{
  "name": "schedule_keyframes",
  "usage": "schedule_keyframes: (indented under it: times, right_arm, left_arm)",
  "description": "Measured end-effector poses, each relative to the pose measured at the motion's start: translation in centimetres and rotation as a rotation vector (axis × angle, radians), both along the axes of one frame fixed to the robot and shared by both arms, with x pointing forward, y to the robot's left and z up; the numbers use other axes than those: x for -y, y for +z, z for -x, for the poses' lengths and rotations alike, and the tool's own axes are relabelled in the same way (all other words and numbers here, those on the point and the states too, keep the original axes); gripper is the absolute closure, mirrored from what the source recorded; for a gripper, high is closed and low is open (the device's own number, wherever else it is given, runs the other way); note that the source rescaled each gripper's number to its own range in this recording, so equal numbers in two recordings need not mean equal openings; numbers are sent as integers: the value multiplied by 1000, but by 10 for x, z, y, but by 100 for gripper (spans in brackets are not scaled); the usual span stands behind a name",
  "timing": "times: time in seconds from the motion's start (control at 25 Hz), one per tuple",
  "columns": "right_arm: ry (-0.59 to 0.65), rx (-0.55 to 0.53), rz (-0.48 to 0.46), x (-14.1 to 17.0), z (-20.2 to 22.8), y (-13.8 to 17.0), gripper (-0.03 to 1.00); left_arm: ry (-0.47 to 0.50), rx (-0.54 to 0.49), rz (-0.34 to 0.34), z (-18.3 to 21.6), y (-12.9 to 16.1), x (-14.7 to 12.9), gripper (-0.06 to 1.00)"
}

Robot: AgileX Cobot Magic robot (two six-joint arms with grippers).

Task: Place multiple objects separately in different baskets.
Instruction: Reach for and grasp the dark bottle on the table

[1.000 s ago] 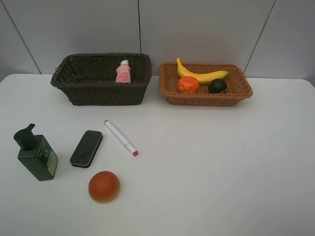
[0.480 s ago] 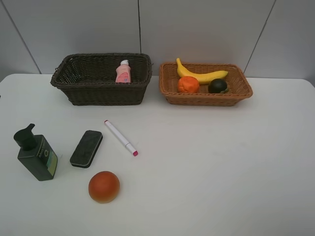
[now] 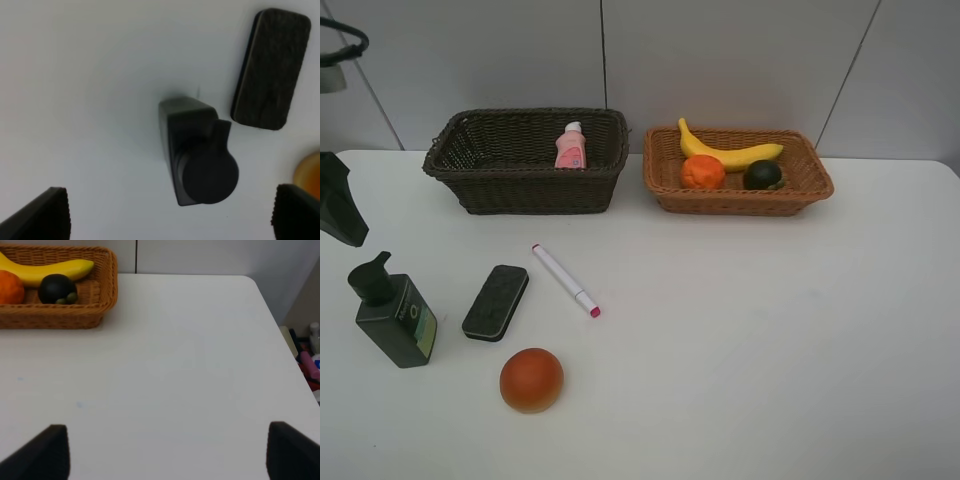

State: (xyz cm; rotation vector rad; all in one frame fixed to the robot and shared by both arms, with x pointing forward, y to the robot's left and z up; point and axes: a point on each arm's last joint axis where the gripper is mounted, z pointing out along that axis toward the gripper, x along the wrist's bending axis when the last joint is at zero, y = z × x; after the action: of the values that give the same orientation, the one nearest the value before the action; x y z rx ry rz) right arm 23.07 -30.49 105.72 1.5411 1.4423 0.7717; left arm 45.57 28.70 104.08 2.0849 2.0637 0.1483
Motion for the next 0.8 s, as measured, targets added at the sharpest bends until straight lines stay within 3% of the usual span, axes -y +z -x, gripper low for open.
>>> schedule_keyframes:
  times: [0.12, 0.4, 0.8]
  right_arm:
    - [0, 0, 0, 0, 0, 0, -1]
    - [0, 0, 0, 0, 0, 0, -1]
    - [0, 0, 0, 0, 0, 0, -1]
  left_arm:
    - [-52, -8, 1, -4, -5, 12, -6]
    - [-4, -98, 2, -7, -29, 17, -6]
    - [6, -140, -9, -1, -69, 16, -6]
